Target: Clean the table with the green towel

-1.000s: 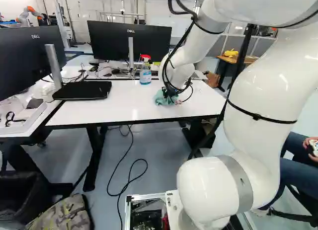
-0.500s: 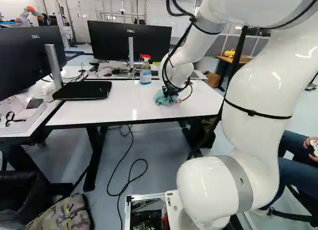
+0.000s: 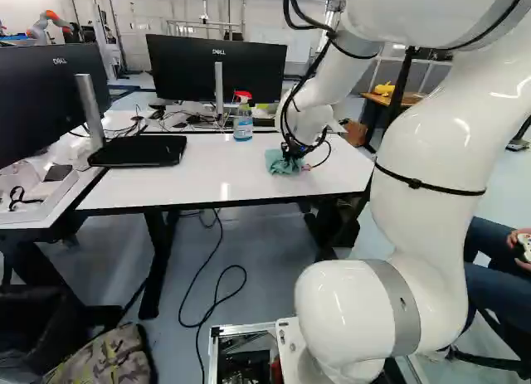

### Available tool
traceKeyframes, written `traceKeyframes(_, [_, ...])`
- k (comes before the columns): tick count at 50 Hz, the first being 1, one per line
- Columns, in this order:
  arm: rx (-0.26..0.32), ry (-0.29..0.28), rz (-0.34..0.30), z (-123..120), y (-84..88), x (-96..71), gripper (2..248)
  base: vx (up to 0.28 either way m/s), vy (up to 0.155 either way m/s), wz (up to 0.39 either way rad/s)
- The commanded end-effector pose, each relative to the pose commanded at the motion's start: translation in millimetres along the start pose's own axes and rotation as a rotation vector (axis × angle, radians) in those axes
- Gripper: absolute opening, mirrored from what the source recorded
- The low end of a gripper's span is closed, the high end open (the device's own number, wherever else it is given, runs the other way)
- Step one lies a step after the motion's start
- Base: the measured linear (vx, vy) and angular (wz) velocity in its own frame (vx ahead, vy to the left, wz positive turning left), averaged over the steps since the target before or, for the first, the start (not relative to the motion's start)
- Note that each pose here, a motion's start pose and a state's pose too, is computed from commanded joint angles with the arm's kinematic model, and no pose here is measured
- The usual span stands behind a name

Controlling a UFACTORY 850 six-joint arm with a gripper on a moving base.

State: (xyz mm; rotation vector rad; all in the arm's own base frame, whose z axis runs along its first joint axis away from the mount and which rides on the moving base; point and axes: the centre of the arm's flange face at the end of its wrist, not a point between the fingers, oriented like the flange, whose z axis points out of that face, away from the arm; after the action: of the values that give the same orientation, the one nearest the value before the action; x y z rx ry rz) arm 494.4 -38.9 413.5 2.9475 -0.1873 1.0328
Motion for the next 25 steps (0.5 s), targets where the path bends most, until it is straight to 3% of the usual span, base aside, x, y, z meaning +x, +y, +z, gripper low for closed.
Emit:
traceKeyframes(11, [-0.012,-0.003,0.015,-8,9.6,-9.0,34,0.000,0.000,0.000])
traceKeyframes(25, [-0.001,-0.011,0.000,-23,1.5,-28.7,34,0.000,0.000,0.000])
